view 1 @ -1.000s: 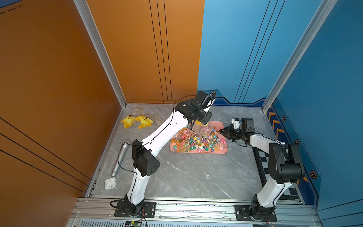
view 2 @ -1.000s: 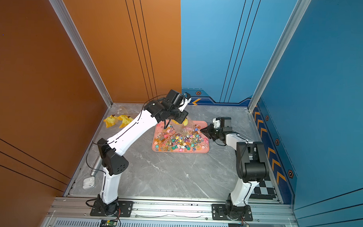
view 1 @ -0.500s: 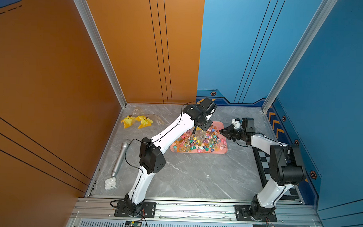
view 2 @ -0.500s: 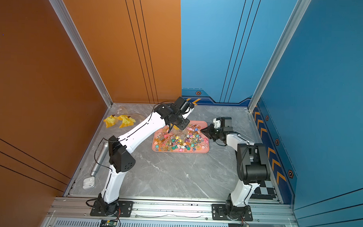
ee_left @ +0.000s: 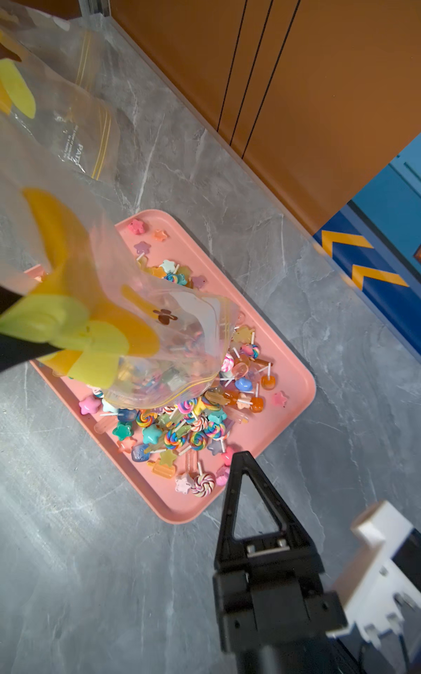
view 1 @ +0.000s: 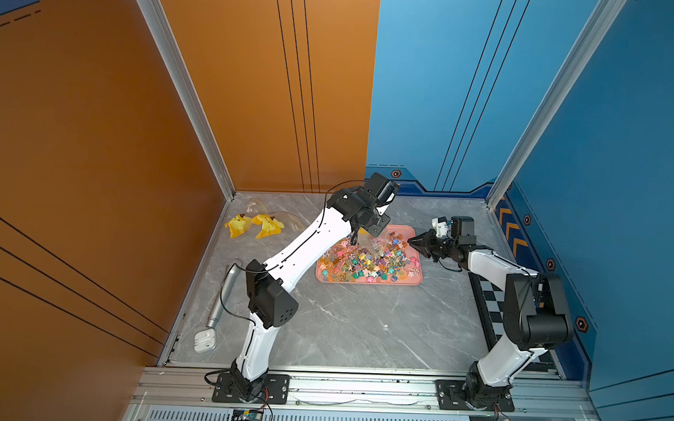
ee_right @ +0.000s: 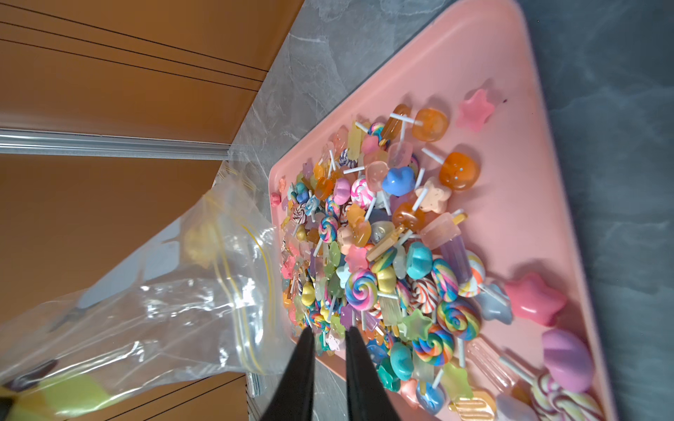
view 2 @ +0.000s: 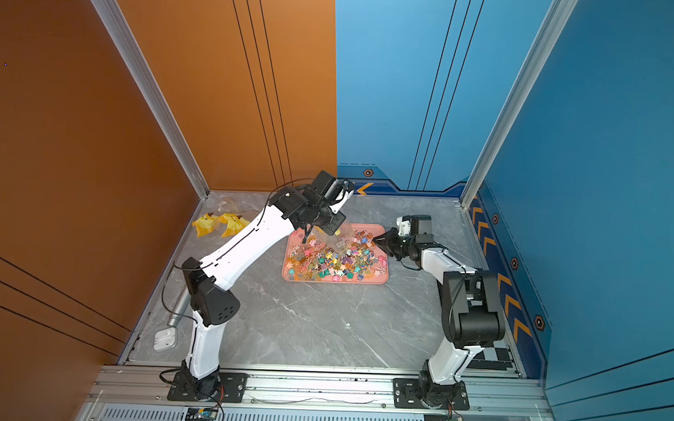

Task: Pour candies out of the ziploc bag
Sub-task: Place the ziploc bag at the center of the board.

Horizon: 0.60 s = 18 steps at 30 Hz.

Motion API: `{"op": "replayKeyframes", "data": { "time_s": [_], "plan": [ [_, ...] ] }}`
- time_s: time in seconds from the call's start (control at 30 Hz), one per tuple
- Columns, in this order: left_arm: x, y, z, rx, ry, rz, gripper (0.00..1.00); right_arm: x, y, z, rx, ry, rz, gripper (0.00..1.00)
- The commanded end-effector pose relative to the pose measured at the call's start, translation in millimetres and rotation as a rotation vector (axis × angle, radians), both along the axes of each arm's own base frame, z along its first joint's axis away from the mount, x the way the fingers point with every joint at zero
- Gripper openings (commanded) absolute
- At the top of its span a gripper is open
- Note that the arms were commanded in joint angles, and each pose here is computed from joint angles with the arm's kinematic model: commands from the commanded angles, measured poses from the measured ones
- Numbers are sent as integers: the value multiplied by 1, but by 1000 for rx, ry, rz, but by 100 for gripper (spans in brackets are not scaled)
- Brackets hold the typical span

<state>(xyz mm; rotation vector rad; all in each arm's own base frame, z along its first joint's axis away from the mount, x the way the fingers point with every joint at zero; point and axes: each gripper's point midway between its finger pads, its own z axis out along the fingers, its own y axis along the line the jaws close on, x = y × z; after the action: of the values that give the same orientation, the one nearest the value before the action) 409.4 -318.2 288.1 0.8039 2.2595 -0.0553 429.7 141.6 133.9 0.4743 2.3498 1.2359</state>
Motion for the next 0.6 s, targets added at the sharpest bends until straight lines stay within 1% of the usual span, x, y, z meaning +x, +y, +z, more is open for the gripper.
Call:
{"op": "replayKeyframes", "data": {
  "time_s": [0.0, 0.07, 0.13, 0.27, 0.37, 0.57],
  "plan": [
    [-10, 15, 25, -80, 9, 9, 0, -13, 5, 17, -19, -48, 36, 31],
    [-13, 20, 30, -133, 38, 9, 0, -18, 8, 27, -11, -76, 54, 38],
    [-14, 26, 34, -179, 62, 14, 0, -23, 9, 35, -8, -96, 62, 41],
    [-10, 46, 38, -240, 87, 48, 0, -33, 7, 41, -21, -109, 62, 43],
    [-6, 61, 42, -317, 93, 76, 0, -40, 7, 46, -31, -122, 61, 44],
    [1, 100, 46, -446, 65, 166, 0, -47, 7, 52, -42, -131, 64, 46]
  ]
}}
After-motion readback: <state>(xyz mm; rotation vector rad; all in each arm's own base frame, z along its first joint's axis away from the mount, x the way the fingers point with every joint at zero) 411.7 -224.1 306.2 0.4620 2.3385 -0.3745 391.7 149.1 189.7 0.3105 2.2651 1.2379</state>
